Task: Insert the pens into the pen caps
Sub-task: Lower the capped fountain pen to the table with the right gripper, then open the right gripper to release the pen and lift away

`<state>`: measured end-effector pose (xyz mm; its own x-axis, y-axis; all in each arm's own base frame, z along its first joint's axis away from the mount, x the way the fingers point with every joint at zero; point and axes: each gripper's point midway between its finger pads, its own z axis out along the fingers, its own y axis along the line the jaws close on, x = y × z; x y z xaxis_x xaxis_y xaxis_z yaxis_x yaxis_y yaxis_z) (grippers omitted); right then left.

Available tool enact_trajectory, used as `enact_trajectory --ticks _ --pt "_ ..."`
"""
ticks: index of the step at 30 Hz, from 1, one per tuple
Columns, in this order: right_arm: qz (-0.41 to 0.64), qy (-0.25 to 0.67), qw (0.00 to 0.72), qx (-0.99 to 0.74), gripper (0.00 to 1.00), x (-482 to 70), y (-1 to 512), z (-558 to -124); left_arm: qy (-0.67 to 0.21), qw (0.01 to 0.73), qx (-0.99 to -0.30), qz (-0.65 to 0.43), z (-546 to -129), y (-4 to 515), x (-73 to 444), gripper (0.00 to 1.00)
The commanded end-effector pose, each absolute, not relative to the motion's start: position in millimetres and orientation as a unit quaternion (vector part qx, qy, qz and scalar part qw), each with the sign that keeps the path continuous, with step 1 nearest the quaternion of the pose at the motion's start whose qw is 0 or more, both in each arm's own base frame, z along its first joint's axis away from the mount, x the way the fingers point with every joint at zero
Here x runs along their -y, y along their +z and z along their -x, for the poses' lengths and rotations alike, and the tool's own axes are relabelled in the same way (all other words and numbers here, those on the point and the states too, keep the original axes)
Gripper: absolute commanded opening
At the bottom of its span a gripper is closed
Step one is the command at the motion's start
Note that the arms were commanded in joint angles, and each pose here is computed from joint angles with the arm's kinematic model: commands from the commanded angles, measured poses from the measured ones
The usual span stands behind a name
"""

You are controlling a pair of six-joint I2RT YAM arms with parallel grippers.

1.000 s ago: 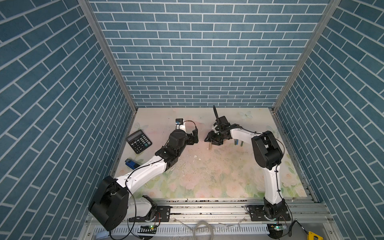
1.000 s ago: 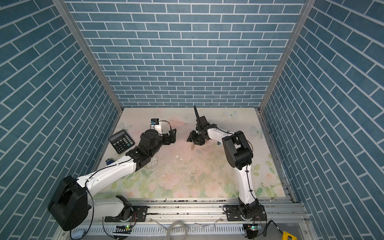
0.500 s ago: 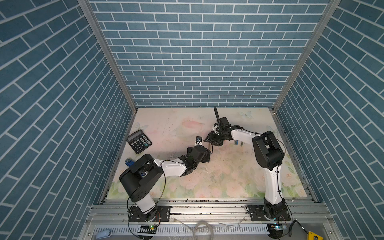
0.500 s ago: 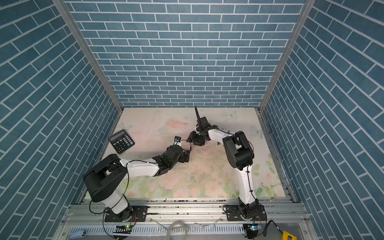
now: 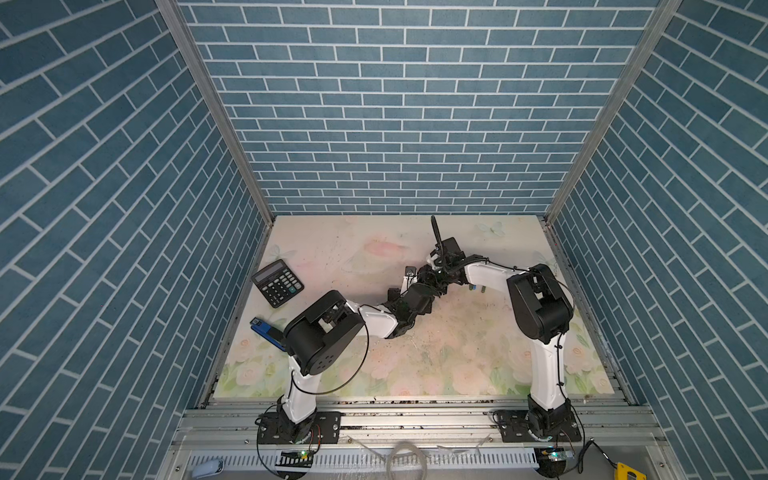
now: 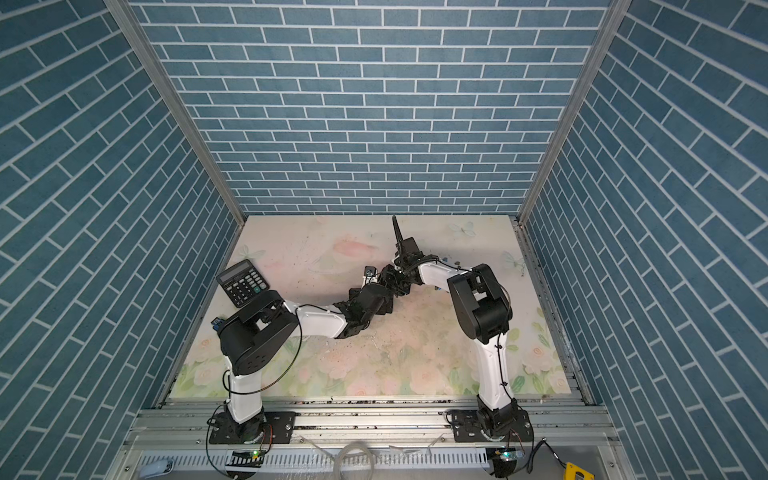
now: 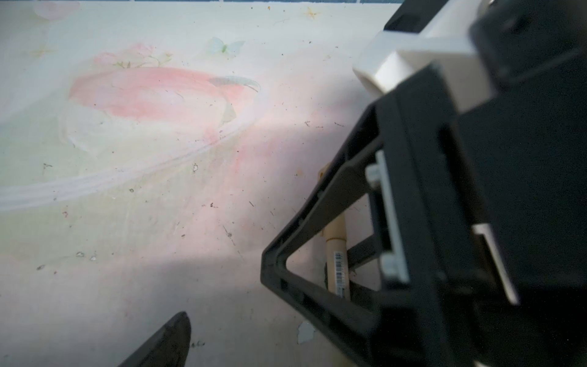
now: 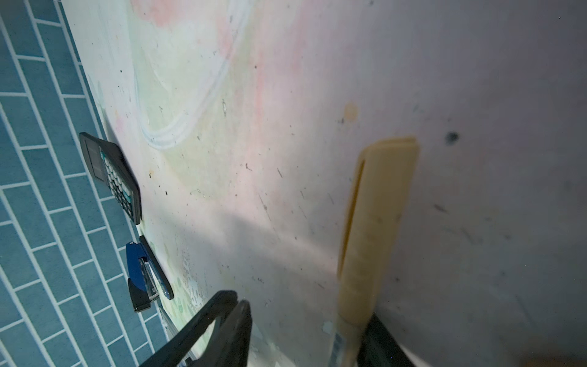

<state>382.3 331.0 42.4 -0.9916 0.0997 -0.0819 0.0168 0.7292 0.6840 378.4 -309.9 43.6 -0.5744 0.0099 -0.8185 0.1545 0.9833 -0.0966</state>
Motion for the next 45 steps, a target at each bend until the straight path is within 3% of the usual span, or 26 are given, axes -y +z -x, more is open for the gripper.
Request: enact_trajectory --ticks 1,10,31,34,39,44,45 --pt "-0.039 0.397 0.058 -0.915 0.52 -336 66 -381 -0.054 0.446 -0.893 -0.039 -377 33 306 0.94" --pt "-0.031 0.401 0.056 -0.914 0.52 -334 74 -373 -0.011 0.438 -0.899 -0.012 -378 20 278 0.87" --pt "0.008 0.367 0.046 -0.929 0.5 -308 91 -336 -0.027 0.438 -0.899 -0.006 -385 27 264 0.86" --pt "0.022 0.372 0.08 -0.925 0.49 -304 115 -340 -0.043 0.462 -0.886 -0.009 -380 55 258 0.88" --pt "0.05 0.362 0.161 -0.917 0.52 -287 169 -346 -0.057 0.504 -0.86 -0.051 -369 143 249 0.99" --pt "0.086 0.318 0.255 -0.909 0.55 -260 218 -345 -0.038 0.528 -0.845 -0.077 -347 227 223 1.0" --pt "0.094 0.302 0.28 -0.906 0.59 -251 228 -343 -0.016 0.531 -0.845 -0.068 -341 239 209 1.0"
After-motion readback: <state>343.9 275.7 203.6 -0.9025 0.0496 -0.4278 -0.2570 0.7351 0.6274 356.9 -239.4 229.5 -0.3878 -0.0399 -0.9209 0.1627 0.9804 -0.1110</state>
